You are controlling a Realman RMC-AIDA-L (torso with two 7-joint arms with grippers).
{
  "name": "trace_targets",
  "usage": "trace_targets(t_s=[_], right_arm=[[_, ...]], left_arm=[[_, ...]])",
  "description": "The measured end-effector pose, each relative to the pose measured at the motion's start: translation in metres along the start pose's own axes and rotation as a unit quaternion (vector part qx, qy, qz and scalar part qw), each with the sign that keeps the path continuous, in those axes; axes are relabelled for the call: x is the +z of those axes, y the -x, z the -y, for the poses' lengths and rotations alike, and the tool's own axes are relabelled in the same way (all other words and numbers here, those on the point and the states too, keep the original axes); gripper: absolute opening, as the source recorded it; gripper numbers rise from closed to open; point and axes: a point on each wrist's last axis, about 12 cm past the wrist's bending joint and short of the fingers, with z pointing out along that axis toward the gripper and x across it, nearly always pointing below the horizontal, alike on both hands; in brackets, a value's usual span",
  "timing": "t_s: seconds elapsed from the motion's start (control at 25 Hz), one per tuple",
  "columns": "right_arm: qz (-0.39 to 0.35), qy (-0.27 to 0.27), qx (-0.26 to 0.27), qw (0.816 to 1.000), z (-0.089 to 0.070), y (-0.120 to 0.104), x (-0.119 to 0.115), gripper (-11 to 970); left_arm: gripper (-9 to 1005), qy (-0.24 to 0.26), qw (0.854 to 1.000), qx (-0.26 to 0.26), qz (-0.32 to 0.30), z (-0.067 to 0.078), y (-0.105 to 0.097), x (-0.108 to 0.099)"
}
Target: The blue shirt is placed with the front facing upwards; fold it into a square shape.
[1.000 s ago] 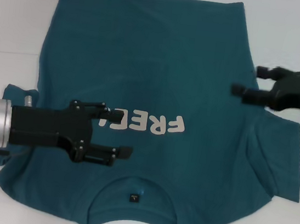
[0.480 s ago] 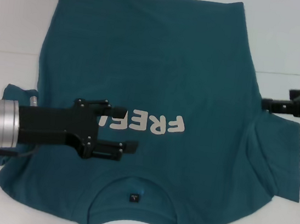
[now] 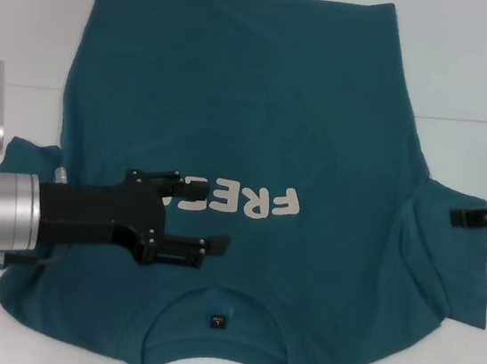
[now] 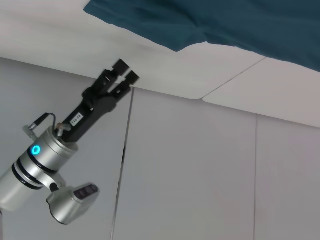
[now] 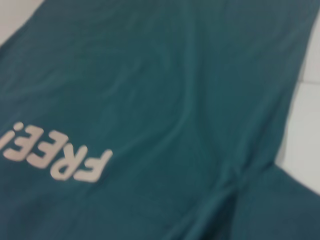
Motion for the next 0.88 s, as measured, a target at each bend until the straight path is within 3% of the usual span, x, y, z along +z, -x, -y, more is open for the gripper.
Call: trace_targets(t_s=[0.36, 0.88], right_arm=[[-0.057, -0.016, 0.043, 0.997, 0.009, -0.019, -0.007, 940], [-0.043, 0.01, 0.14, 0.989, 0.025, -0.046, -0.021, 941]], left_arm=[[847, -0.001, 1.0, -0.006, 0.004, 0.003, -0.003, 0.001], [847, -0.01, 1.0, -0.003, 0.005, 0.006, -0.002, 0.006]])
